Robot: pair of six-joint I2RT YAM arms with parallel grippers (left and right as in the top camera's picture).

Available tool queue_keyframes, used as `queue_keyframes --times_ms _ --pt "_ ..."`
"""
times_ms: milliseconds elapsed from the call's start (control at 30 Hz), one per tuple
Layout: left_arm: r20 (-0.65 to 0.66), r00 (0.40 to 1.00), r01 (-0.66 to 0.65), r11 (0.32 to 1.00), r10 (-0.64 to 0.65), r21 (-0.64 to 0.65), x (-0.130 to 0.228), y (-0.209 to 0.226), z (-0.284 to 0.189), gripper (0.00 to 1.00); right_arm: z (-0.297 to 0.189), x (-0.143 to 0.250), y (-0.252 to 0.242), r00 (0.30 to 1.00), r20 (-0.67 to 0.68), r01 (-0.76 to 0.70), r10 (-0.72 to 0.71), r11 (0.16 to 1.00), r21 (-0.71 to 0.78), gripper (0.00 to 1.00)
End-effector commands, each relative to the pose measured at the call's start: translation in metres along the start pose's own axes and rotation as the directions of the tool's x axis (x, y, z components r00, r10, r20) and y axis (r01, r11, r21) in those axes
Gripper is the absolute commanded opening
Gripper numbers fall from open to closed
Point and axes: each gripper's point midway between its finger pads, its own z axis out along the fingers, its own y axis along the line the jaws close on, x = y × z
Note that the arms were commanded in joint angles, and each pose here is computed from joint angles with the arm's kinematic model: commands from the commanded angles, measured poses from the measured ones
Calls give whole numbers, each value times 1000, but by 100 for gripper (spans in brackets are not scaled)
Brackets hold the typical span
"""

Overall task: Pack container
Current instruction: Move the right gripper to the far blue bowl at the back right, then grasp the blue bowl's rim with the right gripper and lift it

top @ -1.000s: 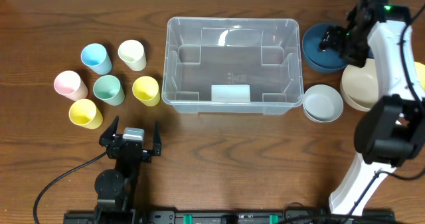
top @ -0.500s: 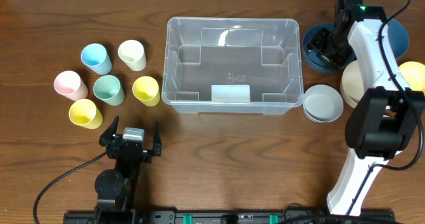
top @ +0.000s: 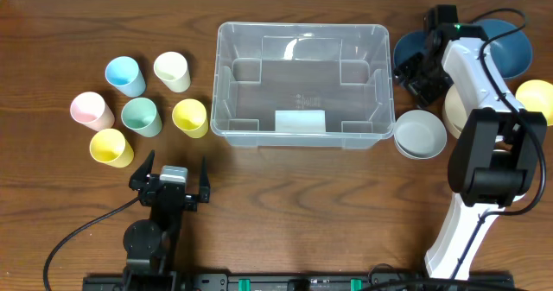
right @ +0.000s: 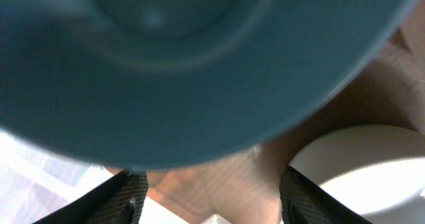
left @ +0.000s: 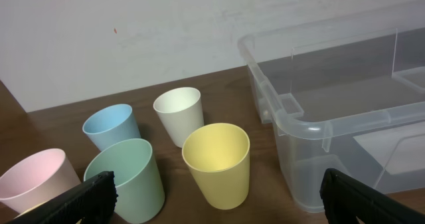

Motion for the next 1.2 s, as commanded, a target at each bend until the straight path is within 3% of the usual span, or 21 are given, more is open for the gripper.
queue_keyframes --times_ms 0,133,400,633,833,1167 --pt "-43 999 0 1000 1 18 15 -4 1 98 8 -3 -6 999 20 -41 41 999 10 64" --pt "-43 999 0 1000 1 18 15 -4 1 98 11 -7 -4 999 41 -27 26 1000 1 64" --pt "-43 999 0 1000 1 18 15 -4 1 98 9 4 13 989 25 144 -143 988 -46 66" --pt "-43 999 0 1000 1 18 15 -4 1 98 -32 11 34 971 78 236 -227 961 -143 67" --pt "-43 999 -1 1000 1 18 15 -4 1 98 -81 1 36 974 157 192 -160 957 -215 67" --pt "-43 999 0 1000 1 18 15 -4 1 98 -62 -8 8 992 122 14 -1 993 -113 67"
